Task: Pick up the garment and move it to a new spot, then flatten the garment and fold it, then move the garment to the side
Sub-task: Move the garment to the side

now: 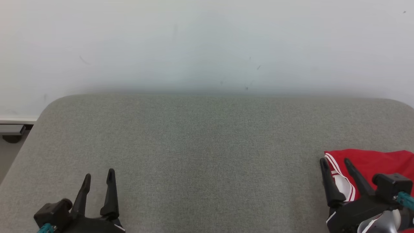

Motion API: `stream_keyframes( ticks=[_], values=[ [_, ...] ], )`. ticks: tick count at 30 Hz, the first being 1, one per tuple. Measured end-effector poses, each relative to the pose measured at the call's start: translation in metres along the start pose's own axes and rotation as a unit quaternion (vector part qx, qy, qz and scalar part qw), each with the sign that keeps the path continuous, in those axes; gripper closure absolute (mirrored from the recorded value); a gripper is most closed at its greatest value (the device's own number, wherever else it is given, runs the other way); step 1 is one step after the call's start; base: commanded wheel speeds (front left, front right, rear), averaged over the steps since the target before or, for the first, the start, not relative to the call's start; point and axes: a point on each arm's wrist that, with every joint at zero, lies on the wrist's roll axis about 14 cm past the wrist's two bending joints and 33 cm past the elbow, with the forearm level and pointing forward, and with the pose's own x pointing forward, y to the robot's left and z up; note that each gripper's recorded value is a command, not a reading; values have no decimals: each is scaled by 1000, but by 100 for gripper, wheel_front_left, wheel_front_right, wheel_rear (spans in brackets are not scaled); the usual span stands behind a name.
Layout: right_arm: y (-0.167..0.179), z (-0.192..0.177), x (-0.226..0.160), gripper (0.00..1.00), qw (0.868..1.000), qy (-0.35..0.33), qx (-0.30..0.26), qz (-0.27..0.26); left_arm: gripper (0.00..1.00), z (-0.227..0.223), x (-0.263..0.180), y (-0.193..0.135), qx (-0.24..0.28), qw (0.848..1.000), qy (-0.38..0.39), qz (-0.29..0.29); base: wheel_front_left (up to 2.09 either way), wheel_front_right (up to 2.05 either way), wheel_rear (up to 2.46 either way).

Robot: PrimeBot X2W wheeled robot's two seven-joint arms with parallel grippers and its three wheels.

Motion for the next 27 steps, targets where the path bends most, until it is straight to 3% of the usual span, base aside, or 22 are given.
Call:
stream_keyframes(
  ticks=[27],
  values=[
    [0,-35,-14,0,1000,15,12,-2,0,-23,-13,14,-8,999,36,20,0,0,0]
  ],
)
